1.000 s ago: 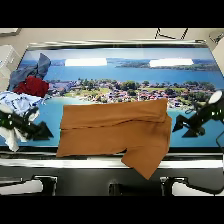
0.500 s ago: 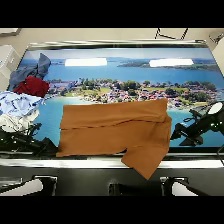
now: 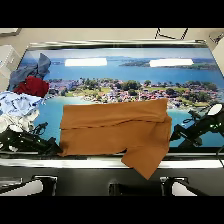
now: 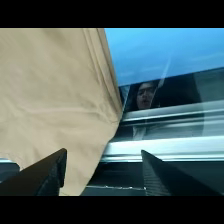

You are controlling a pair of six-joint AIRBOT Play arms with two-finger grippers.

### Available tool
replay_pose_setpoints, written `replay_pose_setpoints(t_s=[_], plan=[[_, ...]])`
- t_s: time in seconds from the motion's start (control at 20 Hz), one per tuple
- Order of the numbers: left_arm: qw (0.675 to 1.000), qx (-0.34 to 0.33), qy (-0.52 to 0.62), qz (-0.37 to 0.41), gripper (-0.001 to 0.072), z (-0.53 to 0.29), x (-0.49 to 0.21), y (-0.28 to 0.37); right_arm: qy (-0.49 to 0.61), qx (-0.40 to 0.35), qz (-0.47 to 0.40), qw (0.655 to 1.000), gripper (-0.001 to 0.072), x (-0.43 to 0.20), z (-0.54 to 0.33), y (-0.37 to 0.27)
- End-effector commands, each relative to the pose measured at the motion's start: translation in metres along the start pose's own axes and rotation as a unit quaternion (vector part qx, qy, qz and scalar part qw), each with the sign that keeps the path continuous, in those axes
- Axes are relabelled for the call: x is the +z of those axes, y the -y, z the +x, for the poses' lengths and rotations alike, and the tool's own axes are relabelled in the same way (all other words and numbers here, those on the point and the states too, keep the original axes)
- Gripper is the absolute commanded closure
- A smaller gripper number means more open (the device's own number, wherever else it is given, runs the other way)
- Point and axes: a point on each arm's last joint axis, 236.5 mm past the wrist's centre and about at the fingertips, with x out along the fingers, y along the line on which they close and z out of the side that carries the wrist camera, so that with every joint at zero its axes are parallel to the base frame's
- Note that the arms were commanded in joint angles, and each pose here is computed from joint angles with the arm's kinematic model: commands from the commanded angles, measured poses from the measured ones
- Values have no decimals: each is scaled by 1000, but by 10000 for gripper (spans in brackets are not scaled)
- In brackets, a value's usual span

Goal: Fold the clothes and pants, and hang the long-sleeved shirts on hangers.

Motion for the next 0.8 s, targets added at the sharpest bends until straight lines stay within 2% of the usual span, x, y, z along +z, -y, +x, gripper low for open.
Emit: replay_pose_setpoints(t_s=[0.0, 0.25, 0.65, 0.7, 0.75], plan=[[1000, -12, -19, 9, 686, 1, -9, 8, -25, 4, -2, 1000, 154, -17, 23, 4], [1000, -14, -13, 9, 686, -2, -7, 9, -38, 90, -3, 995, 154, -34, 69, -23], [1000, -18, -18, 10, 686, -3, -10, 11, -69, 108, 3, 992, 175, -57, 94, -25], [1000, -18, -19, 10, 686, -3, -10, 11, -65, 119, 5, 991, 222, -56, 96, -30], [1000, -18, -19, 10, 686, -3, -10, 11, -60, 123, 7, 991, 370, -54, 96, -32]])
